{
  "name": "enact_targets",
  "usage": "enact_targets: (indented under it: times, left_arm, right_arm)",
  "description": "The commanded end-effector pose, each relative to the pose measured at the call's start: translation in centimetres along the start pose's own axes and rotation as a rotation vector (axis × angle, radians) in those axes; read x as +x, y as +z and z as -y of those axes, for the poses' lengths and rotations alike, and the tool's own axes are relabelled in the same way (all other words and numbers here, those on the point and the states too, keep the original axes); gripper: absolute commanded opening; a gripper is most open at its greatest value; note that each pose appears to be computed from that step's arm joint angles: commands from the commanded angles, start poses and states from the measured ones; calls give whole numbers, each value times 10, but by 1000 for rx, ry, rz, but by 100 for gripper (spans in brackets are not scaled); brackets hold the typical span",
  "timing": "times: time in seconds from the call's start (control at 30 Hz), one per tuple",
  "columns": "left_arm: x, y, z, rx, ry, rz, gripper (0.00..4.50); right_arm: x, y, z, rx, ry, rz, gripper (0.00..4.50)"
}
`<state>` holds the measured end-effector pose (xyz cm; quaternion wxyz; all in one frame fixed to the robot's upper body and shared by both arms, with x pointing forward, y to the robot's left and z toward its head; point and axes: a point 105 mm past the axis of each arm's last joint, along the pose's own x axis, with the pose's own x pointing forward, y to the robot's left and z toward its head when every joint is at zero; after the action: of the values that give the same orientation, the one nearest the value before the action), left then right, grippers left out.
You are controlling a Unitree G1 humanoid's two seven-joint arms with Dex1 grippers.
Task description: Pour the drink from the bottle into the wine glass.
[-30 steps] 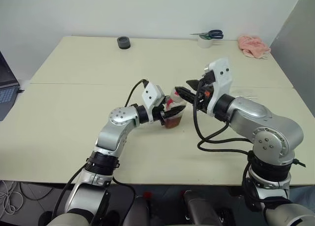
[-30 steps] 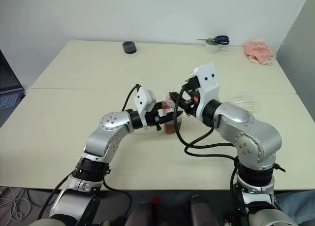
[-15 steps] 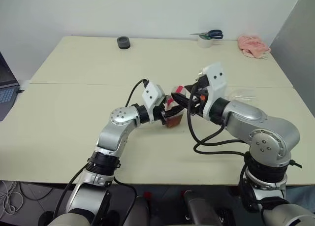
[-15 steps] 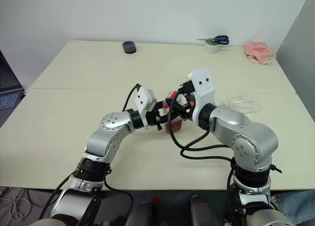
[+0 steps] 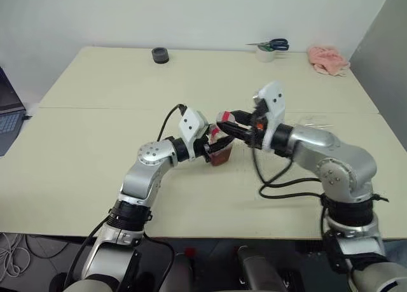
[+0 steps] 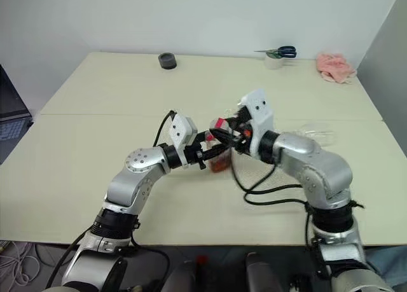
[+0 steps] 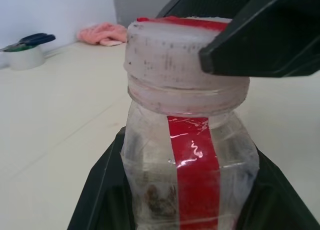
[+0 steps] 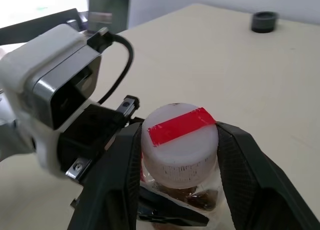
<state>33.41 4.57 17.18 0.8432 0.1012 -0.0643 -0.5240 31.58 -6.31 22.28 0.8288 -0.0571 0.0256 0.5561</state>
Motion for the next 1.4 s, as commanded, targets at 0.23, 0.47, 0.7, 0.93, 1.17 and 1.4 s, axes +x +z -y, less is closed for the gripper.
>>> enact_targets:
  times: [0.23, 0.47, 0.7, 0.93, 1.17, 1.4]
  left_arm:
    - [-6, 29, -9, 42, 37, 79, 181]
    - [-8, 26, -11, 43, 46, 71, 180]
    - [-1, 27, -9, 36, 26, 80, 180]
    - [5, 27, -7, 33, -5, 85, 180]
    - [9, 27, -7, 33, -21, 89, 180]
    - [8, 26, -7, 29, -21, 90, 180]
  right_arm:
    - [0, -6, 4, -187, 380, -80, 183]
    - [-3, -1, 1, -154, 379, -75, 283]
    - [-11, 10, 2, -163, 281, -33, 450]
    - [-13, 19, 6, -142, 118, 23, 450]
    - [-11, 21, 3, -138, 33, 46, 450]
    - [-8, 32, 11, -161, -66, 86, 450]
